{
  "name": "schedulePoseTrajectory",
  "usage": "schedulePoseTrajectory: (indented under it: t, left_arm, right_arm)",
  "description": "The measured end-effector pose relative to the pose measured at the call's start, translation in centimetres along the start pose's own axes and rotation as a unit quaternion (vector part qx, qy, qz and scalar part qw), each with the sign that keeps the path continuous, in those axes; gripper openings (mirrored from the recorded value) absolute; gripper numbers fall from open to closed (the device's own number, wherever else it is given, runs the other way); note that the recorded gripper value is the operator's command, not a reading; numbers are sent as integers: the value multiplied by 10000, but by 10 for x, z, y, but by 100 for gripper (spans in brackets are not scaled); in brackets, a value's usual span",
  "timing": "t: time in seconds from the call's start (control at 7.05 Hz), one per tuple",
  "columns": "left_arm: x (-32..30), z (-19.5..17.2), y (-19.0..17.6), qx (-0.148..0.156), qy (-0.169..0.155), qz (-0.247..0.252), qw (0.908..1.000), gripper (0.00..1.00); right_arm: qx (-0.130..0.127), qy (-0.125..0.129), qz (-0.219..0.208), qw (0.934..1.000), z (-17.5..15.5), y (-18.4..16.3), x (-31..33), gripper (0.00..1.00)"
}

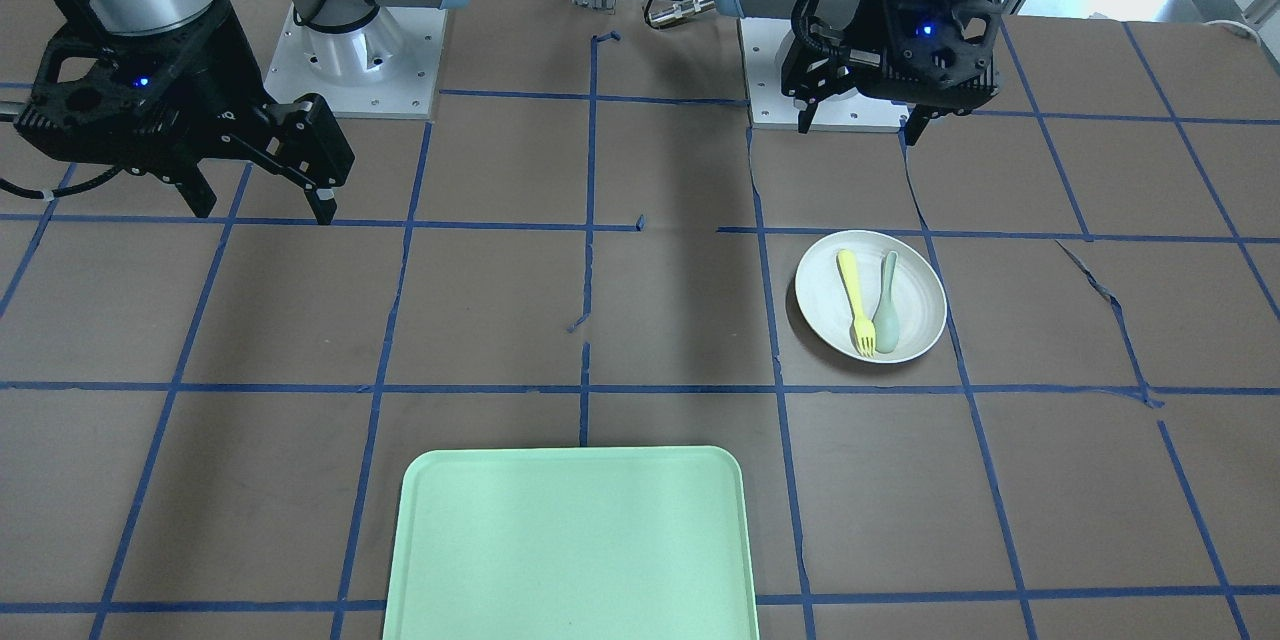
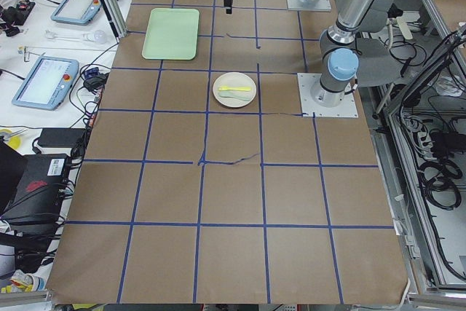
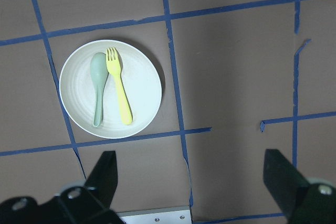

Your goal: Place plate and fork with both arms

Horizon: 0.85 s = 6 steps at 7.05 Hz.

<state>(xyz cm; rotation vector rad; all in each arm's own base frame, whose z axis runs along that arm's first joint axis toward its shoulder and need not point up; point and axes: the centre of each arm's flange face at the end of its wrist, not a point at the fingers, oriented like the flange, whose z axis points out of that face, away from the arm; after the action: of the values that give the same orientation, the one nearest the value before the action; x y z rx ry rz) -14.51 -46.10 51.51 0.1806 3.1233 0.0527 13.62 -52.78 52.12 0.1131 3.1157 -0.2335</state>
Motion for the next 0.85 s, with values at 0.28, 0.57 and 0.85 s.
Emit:
schedulePoseTrajectory:
  t: [0.28, 0.57, 0.85]
  left_arm:
    - [-1, 3, -2, -24, -3, -11, 10000, 100]
    - [-2, 5, -2, -40, 1, -16, 10000, 100]
    - [-2, 5, -2, -27, 2, -21, 10000, 100]
  right_arm:
    - [8, -1, 0, 10000, 0, -1, 0, 100]
    - [8, -1, 0, 10000, 1, -1, 0, 100]
    - [10, -1, 0, 10000, 1, -1, 0, 100]
